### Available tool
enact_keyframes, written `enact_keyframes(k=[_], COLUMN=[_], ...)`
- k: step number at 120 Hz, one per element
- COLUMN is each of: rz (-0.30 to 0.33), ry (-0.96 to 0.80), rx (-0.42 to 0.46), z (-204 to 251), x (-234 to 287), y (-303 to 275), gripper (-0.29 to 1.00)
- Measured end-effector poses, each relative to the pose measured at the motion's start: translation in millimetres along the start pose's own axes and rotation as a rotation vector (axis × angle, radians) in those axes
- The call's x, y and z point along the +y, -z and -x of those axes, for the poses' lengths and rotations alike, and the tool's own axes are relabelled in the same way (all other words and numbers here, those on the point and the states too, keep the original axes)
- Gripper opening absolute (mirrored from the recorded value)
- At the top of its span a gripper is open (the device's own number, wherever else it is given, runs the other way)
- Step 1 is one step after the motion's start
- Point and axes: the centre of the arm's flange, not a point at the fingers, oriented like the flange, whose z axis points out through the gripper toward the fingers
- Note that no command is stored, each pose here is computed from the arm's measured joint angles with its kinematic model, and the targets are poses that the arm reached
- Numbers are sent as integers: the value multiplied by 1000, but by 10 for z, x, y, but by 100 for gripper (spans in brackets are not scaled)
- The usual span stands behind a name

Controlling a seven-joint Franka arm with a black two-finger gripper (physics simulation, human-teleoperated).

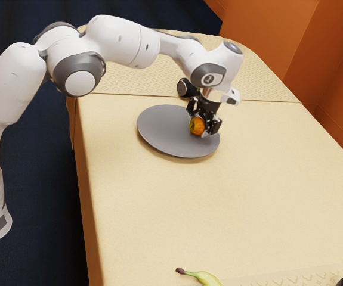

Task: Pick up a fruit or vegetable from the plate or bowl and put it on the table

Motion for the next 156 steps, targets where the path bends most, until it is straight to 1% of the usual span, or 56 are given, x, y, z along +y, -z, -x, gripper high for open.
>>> enact_keyframes(k=[5, 11, 26, 34, 49, 65, 77, 80, 94, 106, 125, 144, 156], rz=[-5, -6, 10, 8, 1, -4, 1, 8, 82, 128, 157, 162, 164], ry=[-5, -12, -32, -10, 33, 41, 40, 39, 51, 52, 42, 26, 25], rx=[10, 27, 103, 142, 239, 348, 408, 419, 430, 429, 436, 438, 414], z=[-8, -11, 5, -72, -348, -520, -565, -563, -579, -596, -603, -576, -524], x=[-5, 4, 73, -97, -420, -501, -471, -448, -383, -353, -337, -339, -402], y=[0, 64, 588, 750, 784, 840, 916, 945, 942, 896, 899, 977, 1077], gripper=[36, 32, 23, 20, 15, 10, 12, 17, 45, 58, 66, 69, 70])
